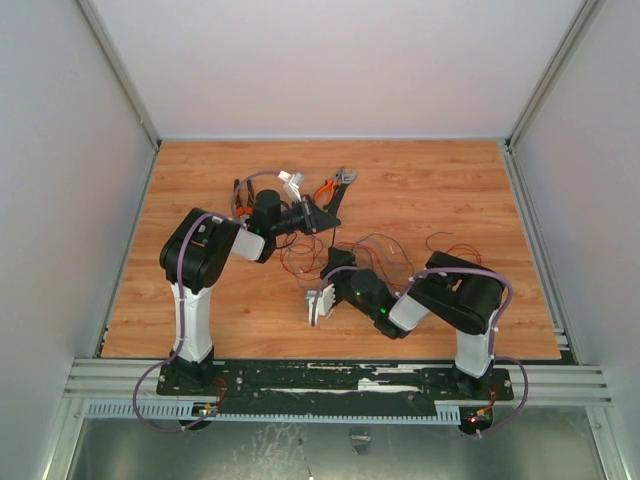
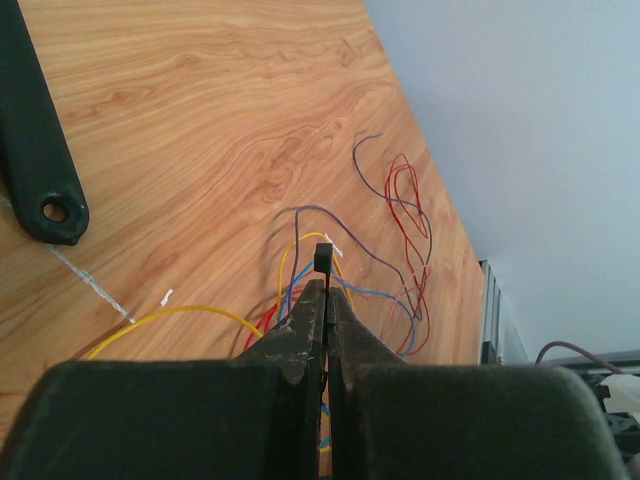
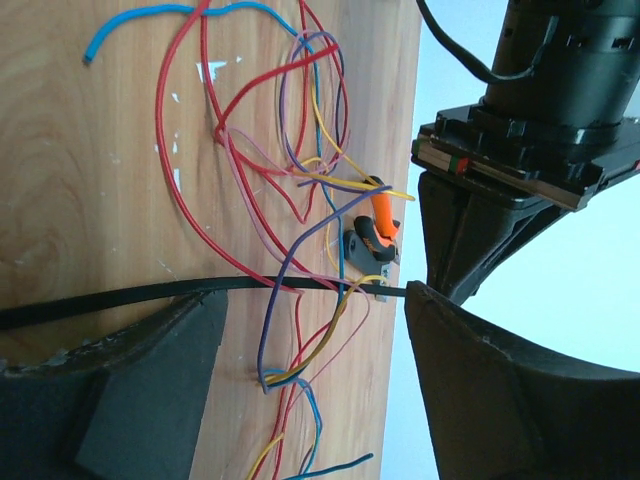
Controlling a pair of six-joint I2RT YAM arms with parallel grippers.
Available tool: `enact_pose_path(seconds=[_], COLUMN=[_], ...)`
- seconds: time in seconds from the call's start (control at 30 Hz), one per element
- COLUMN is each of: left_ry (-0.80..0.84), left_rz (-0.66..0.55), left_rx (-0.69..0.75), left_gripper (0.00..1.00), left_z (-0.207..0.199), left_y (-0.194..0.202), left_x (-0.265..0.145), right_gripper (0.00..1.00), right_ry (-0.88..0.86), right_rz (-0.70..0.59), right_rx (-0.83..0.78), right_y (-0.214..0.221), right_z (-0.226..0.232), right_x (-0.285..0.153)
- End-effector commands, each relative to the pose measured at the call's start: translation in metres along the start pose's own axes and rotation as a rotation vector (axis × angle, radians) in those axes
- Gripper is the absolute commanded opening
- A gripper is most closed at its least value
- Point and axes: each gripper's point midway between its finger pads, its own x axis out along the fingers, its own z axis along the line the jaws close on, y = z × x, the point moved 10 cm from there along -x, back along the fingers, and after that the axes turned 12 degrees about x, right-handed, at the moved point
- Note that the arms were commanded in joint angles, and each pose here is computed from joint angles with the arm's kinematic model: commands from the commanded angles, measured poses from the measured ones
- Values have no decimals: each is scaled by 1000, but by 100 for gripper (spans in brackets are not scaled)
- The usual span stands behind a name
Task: Zip-tie the wires
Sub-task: Tie the cable at the center of the board.
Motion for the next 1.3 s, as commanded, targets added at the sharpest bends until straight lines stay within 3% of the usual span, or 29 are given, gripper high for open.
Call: enact_pose_path(seconds=[0.0,0.87,1.03,1.27], left_ry=[25,26,24,39], left_rz=[-9,-3,0,8], left_rx=[44,39,39,51], left_gripper=[0,0,0,0], left_z=[-3,-3,-3,-4], left_y=[-10,-9,-9,-9], left_x=[2,3,3,2], right_gripper=[72,57,42,8], right_ry=[-5,-44,-43,-79], right_rz=[-27,-44,-49,-51], right_rx=[-12,-44,-23,89], right_y=[-10,-26,-29,-35], right_z=[-1,22,20,16], right_x=[-1,-7,-8,-11])
